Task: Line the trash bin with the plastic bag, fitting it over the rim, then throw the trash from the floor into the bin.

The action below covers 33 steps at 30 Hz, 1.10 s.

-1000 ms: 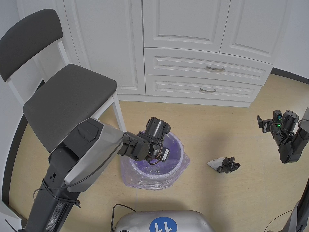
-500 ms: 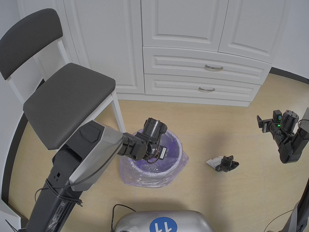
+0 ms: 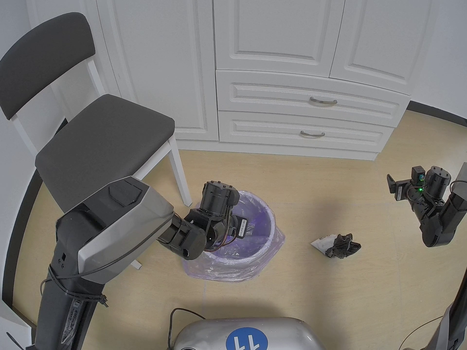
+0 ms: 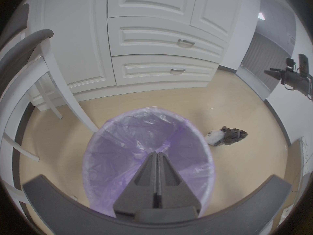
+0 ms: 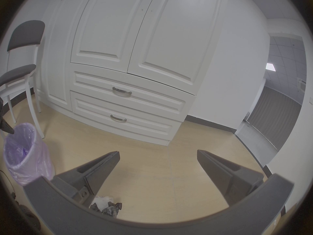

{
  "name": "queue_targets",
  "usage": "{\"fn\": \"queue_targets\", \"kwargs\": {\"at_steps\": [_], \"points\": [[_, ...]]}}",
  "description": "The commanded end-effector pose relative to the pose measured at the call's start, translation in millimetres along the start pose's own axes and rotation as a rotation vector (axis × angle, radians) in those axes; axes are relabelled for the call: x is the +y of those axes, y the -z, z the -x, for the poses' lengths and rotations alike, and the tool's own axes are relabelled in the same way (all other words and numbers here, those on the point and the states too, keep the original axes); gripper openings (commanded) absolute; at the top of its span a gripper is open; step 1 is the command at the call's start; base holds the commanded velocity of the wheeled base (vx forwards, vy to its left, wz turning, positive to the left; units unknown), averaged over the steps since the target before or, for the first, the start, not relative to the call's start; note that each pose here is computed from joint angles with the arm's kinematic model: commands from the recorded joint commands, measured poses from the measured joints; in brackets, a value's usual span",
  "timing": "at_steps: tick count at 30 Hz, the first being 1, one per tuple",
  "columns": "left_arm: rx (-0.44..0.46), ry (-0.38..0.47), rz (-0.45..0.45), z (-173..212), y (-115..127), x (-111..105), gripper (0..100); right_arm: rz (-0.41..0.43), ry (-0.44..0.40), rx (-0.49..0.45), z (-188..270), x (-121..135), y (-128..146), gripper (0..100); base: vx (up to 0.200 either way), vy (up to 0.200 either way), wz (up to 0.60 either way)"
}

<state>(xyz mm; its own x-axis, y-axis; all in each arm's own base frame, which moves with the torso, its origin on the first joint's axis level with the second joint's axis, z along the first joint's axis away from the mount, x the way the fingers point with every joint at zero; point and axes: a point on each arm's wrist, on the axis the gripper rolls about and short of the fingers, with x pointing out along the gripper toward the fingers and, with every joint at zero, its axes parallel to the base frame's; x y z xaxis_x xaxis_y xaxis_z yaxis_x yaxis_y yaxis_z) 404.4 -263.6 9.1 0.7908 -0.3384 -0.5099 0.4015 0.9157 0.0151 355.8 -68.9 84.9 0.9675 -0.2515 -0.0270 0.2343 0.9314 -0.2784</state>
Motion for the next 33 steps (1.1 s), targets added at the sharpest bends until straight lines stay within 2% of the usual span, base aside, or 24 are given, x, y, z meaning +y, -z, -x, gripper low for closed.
{"fn": "queue_targets", "kwargs": {"at_steps": [1, 6, 11, 14, 16, 17, 18, 19, 23, 24, 28, 33], "points": [[-0.052, 0.061, -0.001, 7, -5, 7, 0, 0.001, -0.005, 0.002, 0, 2, 0, 100, 0.000, 0.000, 0.00], [-0.081, 0.065, 0.000, -1, -15, 9, 0, 0.001, -0.007, 0.003, 0, 2, 1, 100, 0.000, 0.000, 0.00], [-0.016, 0.053, -0.008, -8, -22, 8, 0, 0.001, -0.009, 0.009, 0, 4, 3, 100, 0.000, 0.000, 0.00], [0.046, 0.036, -0.013, -29, -24, 9, 0, 0.001, -0.011, 0.010, 0, 4, 3, 100, 0.000, 0.000, 0.00], [0.051, 0.035, -0.013, -30, -24, 9, 0, 0.001, -0.011, 0.010, 0, 4, 3, 100, 0.000, 0.000, 0.00], [0.150, 0.013, -0.023, -53, -17, 13, 0, 0.002, -0.011, 0.013, 0, 5, 4, 100, 0.000, 0.000, 0.00], [0.229, 0.006, -0.038, -60, 2, 16, 0, 0.002, -0.012, 0.011, 0, 4, 3, 100, 0.000, 0.000, 0.00], [0.250, 0.012, -0.057, -63, 8, 19, 0, 0.001, -0.011, 0.010, -1, 4, 3, 100, 0.000, 0.000, 0.00], [0.269, 0.010, -0.141, -77, 31, 24, 0, 0.001, -0.004, 0.014, -2, 1, 4, 100, 0.000, 0.000, 0.00], [0.264, 0.009, -0.145, -84, 41, 26, 0, 0.001, 0.000, 0.013, -2, 0, 5, 100, 0.000, 0.000, 0.00], [0.249, 0.013, -0.140, -93, 52, 32, 0, 0.001, -0.001, 0.016, -3, 1, 6, 100, 0.000, 0.000, 0.00], [0.238, 0.071, -0.123, -96, 54, 40, 0, 0.003, -0.005, 0.018, -3, 2, 7, 100, 0.000, 0.000, 0.00]]}}
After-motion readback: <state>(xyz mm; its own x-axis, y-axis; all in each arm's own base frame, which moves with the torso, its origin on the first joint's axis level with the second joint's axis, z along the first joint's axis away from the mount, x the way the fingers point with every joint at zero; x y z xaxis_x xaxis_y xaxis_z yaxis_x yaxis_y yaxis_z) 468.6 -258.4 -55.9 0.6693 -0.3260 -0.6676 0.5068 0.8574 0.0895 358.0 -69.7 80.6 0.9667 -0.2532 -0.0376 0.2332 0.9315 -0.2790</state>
